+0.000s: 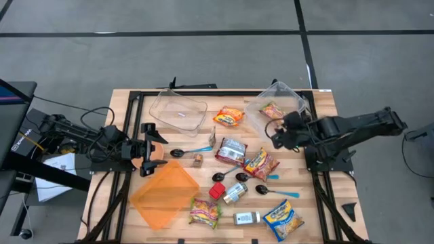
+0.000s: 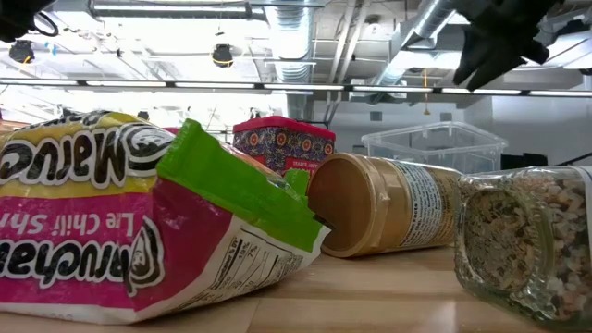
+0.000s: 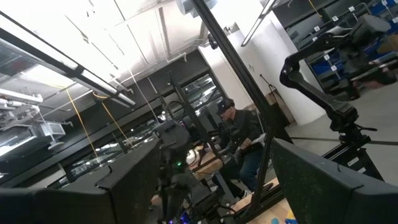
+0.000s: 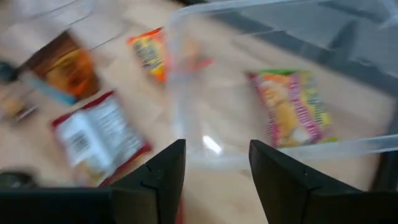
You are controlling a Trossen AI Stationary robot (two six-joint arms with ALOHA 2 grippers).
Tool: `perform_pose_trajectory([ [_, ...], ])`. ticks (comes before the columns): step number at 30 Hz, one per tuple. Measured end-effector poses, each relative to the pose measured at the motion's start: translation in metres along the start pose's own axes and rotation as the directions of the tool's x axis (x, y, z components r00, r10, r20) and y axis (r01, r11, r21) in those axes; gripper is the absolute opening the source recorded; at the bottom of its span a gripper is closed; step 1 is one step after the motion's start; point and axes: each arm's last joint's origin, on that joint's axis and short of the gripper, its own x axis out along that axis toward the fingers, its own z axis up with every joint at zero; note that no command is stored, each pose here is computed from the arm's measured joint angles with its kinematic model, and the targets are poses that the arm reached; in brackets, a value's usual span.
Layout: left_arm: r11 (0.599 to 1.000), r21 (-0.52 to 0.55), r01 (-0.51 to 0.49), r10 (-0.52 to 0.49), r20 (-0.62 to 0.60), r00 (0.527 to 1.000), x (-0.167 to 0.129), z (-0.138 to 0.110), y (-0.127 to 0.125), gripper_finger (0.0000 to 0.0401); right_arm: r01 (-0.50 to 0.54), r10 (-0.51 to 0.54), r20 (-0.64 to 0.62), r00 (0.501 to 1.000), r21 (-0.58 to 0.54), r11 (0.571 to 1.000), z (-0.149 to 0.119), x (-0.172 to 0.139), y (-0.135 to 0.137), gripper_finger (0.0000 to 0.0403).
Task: Pick & Place Food Item
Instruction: Put the orange seasoning pack into the orange bin
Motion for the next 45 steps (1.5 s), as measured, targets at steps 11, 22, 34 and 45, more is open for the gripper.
perform_pose_trajectory([
  [11, 1.000, -0.001, 0.010, -0.010, -0.015, 1.000, 0.000, -0.001, -0.001, 0.0298, -0.274, 0.249, -0.153, 0.956, -0.170, 0.947, -0.053, -0.023, 0.050, 0.0168],
  [22, 0.999, -0.035, 0.011, -0.012, -0.034, 0.999, 0.000, -0.003, -0.002, 0.0298, -0.384, 0.397, -0.015, 0.918, -0.283, 0.879, -0.118, -0.033, 0.106, 0.0167],
  [34, 0.992, -0.035, -0.118, 0.110, -0.184, 0.977, 0.002, -0.013, -0.002, 0.0298, -0.369, 0.413, 0.075, 0.908, -0.326, 0.871, -0.106, -0.047, 0.110, 0.0164],
  [45, 0.964, 0.041, -0.261, 0.247, -0.493, 0.834, 0.054, -0.047, -0.013, 0.0298, -0.323, 0.381, 0.116, 0.917, -0.345, 0.882, -0.092, -0.041, 0.110, 0.0164],
])
